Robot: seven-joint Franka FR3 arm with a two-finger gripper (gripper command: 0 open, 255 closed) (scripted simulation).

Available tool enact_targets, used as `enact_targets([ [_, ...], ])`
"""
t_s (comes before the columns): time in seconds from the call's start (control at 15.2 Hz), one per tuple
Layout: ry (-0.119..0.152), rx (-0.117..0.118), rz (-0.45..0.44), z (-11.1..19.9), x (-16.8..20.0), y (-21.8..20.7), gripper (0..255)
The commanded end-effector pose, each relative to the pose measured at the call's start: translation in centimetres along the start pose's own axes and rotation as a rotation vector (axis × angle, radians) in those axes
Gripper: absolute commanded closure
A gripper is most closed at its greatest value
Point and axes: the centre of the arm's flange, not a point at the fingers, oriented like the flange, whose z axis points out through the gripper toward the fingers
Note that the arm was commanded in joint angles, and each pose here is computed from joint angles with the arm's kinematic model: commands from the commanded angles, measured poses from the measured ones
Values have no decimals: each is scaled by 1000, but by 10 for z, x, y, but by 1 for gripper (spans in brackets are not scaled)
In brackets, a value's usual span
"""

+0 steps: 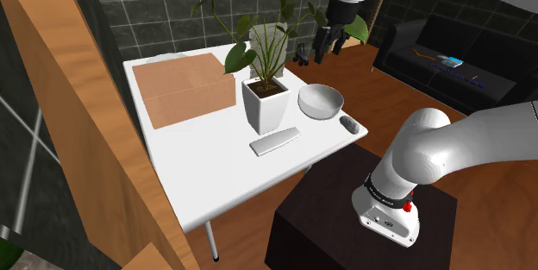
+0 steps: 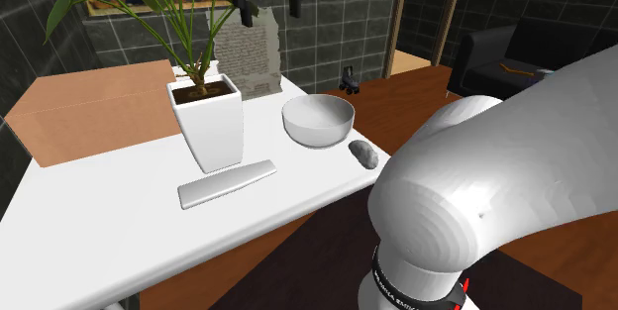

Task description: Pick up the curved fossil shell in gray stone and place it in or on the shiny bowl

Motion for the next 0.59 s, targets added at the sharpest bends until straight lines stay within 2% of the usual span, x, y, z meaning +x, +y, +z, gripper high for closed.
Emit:
enact_targets([
  [0.0, 0, 0, 0, 0, 0, 0, 0],
  [0.53, -23, 31, 67, 83, -26, 63, 0],
])
